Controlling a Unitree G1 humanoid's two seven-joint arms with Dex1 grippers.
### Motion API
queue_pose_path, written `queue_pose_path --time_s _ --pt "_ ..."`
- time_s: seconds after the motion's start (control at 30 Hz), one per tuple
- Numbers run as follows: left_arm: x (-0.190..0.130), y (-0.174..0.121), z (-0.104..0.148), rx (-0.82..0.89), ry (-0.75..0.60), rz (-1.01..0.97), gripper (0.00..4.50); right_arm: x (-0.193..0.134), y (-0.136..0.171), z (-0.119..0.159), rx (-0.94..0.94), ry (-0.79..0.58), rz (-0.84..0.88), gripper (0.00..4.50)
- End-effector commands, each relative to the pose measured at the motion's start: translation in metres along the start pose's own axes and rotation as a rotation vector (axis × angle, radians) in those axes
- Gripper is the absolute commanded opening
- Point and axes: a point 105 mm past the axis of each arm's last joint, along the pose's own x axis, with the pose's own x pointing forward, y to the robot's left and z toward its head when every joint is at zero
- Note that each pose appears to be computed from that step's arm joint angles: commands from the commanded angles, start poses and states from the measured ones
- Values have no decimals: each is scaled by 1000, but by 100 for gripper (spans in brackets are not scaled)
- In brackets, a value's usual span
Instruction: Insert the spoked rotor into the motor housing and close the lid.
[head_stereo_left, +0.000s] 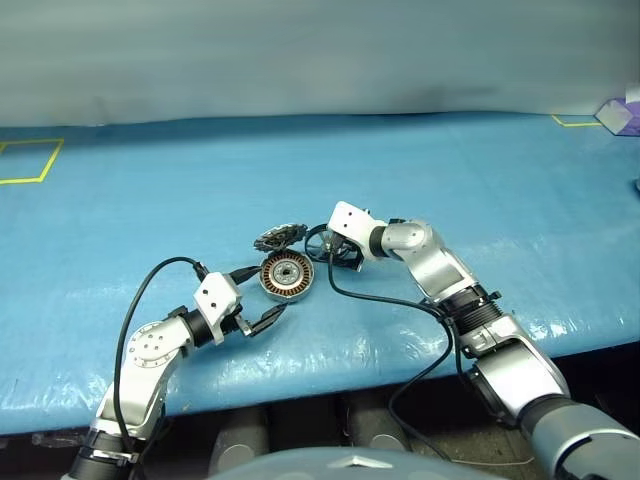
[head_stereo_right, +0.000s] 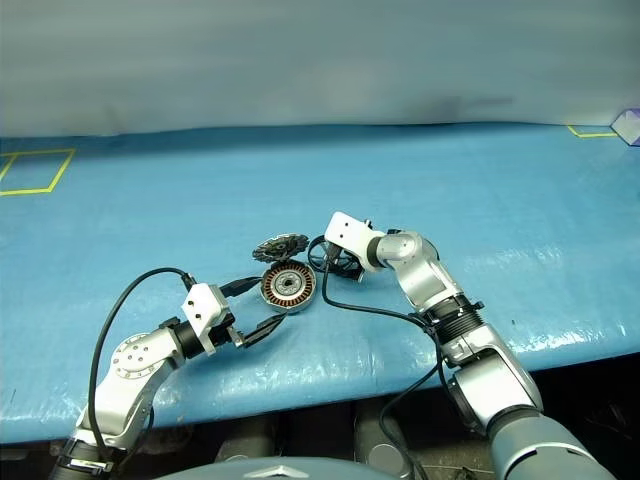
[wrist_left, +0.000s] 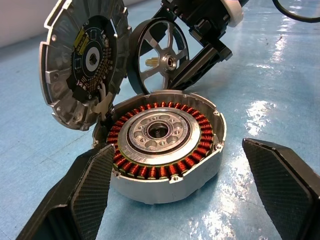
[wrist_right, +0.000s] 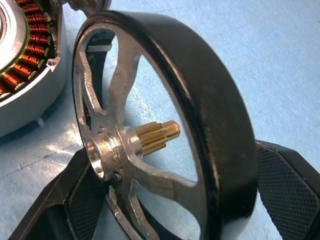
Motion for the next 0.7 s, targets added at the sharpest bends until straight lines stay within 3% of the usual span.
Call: queue_pose_path --time_s 0.03,0.37,0.7 --pt "2 -1 4 16 -20 -5 447 -11 -19 7 -21 -25 -99 449" --pt "3 -3 3 16 -18 -17 447 -23 -28 18 -18 -74 -155 449" --pt "2 -3 2 12 -13 -10 447 -14 -12 24 -45 -95 -89 449"
